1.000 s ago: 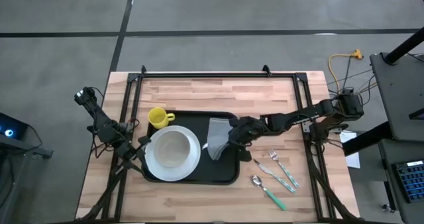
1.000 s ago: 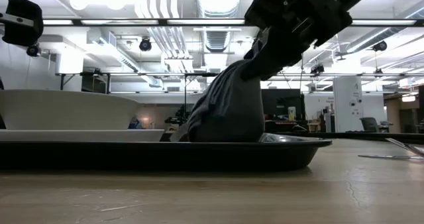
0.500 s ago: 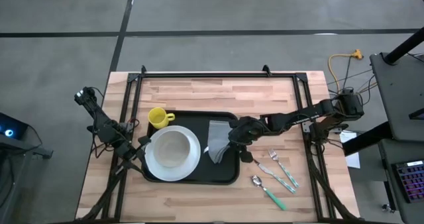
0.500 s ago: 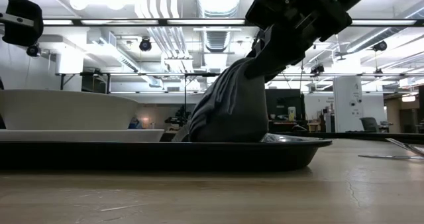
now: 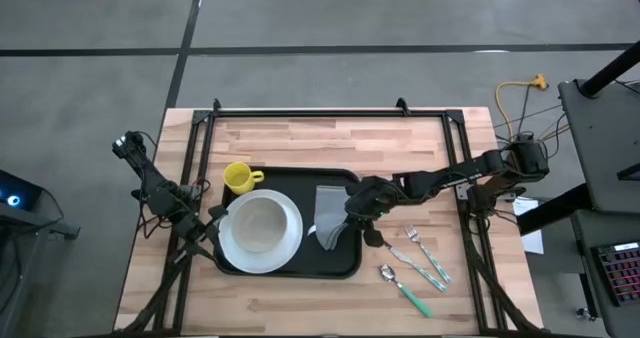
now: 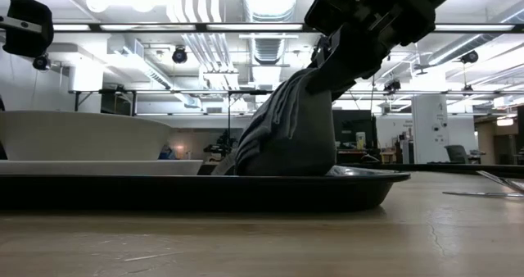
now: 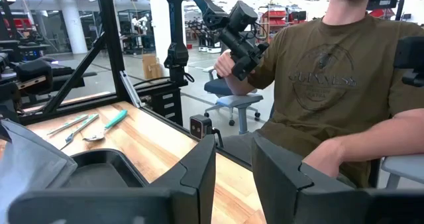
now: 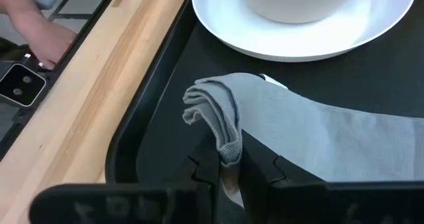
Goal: Set up tray
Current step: Put the gray napkin on the black serving tray to the right of the white plate
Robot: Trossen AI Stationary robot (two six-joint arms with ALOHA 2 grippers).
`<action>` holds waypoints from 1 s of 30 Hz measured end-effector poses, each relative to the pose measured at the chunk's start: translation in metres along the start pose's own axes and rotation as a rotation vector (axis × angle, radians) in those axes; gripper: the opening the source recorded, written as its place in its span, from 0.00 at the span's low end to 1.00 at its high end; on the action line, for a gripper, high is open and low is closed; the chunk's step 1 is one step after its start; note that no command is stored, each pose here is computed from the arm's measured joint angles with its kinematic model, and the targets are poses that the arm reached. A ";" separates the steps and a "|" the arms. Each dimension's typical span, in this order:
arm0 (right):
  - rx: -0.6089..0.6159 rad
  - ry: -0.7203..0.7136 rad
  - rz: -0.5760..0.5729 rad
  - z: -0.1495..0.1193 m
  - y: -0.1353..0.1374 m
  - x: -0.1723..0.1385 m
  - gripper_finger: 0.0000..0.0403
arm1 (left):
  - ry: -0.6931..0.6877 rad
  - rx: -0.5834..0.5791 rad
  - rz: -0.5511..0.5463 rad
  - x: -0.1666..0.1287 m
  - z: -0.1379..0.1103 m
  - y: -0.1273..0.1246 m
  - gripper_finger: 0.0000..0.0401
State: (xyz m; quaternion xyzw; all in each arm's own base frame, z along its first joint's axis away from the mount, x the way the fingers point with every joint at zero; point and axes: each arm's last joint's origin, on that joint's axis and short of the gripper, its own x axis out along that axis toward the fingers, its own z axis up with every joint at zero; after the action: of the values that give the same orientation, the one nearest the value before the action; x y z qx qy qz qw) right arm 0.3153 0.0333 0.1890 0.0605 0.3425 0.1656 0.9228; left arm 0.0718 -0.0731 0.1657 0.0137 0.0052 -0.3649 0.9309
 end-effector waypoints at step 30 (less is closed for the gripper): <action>-0.019 0.042 -0.003 -0.004 0.001 0.000 0.08 | 0.000 0.000 0.000 0.000 0.000 0.000 0.20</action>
State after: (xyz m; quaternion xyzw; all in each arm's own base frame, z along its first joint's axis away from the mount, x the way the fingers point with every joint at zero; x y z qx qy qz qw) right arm 0.3125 0.0342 0.1856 0.0475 0.3605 0.1688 0.9162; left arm 0.0717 -0.0731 0.1657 0.0137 0.0051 -0.3651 0.9309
